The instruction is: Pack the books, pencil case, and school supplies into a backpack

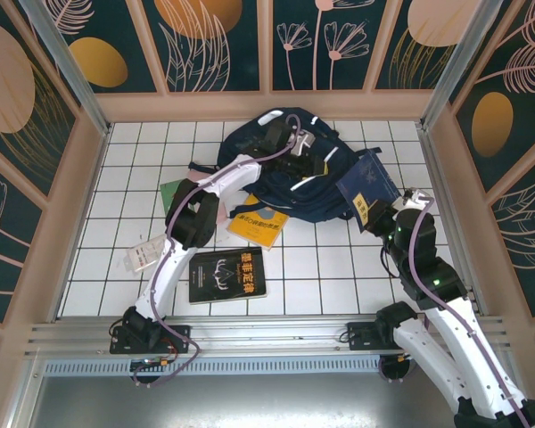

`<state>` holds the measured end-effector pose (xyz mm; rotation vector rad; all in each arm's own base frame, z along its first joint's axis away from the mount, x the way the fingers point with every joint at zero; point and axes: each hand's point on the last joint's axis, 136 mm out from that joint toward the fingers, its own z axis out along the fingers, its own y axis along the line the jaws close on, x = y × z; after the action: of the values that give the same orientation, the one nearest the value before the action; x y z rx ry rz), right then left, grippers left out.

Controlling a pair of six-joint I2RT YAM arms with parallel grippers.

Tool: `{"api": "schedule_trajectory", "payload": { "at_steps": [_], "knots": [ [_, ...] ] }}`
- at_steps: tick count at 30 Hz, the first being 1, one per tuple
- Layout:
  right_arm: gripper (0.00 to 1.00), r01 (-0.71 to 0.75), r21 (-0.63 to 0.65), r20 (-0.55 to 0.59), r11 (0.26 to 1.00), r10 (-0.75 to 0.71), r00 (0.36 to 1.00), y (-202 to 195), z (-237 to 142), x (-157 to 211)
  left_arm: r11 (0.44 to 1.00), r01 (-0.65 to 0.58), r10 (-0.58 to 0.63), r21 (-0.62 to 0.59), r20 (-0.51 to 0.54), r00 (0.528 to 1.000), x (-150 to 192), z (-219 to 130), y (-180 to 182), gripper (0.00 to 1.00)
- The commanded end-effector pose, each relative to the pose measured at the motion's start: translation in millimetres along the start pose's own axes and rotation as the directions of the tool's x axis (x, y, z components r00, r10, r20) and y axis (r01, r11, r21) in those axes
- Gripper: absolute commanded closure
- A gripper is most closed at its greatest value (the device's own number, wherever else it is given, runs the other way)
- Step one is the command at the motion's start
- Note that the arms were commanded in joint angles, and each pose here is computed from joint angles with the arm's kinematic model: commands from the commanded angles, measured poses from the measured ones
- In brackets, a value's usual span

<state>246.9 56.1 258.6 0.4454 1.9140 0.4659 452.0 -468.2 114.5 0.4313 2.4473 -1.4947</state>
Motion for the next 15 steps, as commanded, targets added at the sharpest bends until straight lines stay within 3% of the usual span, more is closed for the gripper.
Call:
{"api": "schedule_trajectory", "payload": {
  "at_steps": [1, 9, 15],
  "knots": [
    [1.00, -0.036, -0.052, 0.059, 0.998, 0.039, 0.998, 10, -6, -15, 0.996, -0.023, 0.020, -0.084, -0.035, 0.999, 12, 8, 20, 0.57],
    [1.00, -0.040, -0.052, 0.065, 0.998, 0.044, 0.997, 11, -9, -19, 0.978, -0.092, 0.089, -0.189, -0.024, 0.996, 8, 1, 31, 0.99],
    [1.00, -0.044, -0.045, 0.082, 0.998, 0.048, 0.995, 12, -16, -27, 0.977, -0.146, 0.169, -0.154, 0.150, 0.974, -45, -49, -27, 1.00]
  ]
}}
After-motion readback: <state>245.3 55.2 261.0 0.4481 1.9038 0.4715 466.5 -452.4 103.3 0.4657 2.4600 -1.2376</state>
